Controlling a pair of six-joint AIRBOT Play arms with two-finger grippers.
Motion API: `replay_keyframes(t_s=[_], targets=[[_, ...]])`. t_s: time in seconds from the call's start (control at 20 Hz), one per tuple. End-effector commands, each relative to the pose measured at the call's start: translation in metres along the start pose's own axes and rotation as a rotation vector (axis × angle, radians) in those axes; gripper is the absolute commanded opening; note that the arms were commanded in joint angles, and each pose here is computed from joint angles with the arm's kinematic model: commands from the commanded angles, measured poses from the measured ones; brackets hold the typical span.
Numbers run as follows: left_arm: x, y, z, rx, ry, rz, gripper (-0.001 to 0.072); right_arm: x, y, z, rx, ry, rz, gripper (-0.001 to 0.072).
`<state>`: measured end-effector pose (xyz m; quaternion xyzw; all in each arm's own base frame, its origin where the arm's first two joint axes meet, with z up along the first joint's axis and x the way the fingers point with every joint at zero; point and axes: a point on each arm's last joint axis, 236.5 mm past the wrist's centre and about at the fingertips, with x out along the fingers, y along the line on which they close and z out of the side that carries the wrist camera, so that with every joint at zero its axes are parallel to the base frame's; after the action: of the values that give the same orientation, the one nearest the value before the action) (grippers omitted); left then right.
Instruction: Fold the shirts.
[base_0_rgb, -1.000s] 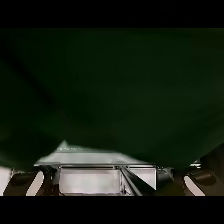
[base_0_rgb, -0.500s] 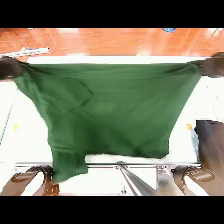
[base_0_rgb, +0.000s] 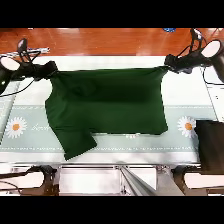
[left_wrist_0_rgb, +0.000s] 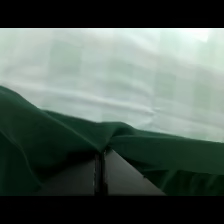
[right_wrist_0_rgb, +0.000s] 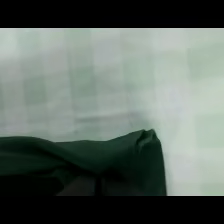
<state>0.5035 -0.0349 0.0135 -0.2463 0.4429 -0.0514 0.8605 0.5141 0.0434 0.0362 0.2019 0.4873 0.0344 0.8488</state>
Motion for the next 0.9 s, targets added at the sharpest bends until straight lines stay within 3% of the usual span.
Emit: replay_keyframes(t_s=[0.0,0.05,0.1,0.3,0.5,0.7,0.85], targets=[[0.034,-0.002,0.01,-0.08,0.016,-0.049,0.0148,0.036,-0.004,0.018,0.114,-0.001,0.086,0.0311],[0.031,-0.006,0.013,-0.071,0.018,-0.055,0.0488,0.036,-0.004,0.02,0.114,-0.001,0.09,0.0418],[0.025,-0.007,0.016,-0.053,0.029,-0.058,0.051,0.032,-0.006,0.023,0.099,-0.003,0.088,0.0421],[-0.034,0.045,0.01,0.012,0.222,0.094,0.0509,-0.021,-0.049,0.025,0.114,0.074,0.062,0.0419],[-0.095,0.098,-0.08,-0.057,0.581,0.137,0.0506,-0.077,-0.118,-0.004,0.044,0.088,-0.133,0.0411],[-0.113,0.119,-0.174,-0.122,0.624,0.134,0.0506,-0.076,-0.121,-0.09,0.191,0.086,-0.063,0.0411],[-0.126,0.12,-0.243,-0.168,0.684,0.071,0.0506,-0.074,-0.096,-0.162,0.191,0.151,0.044,0.0411]])
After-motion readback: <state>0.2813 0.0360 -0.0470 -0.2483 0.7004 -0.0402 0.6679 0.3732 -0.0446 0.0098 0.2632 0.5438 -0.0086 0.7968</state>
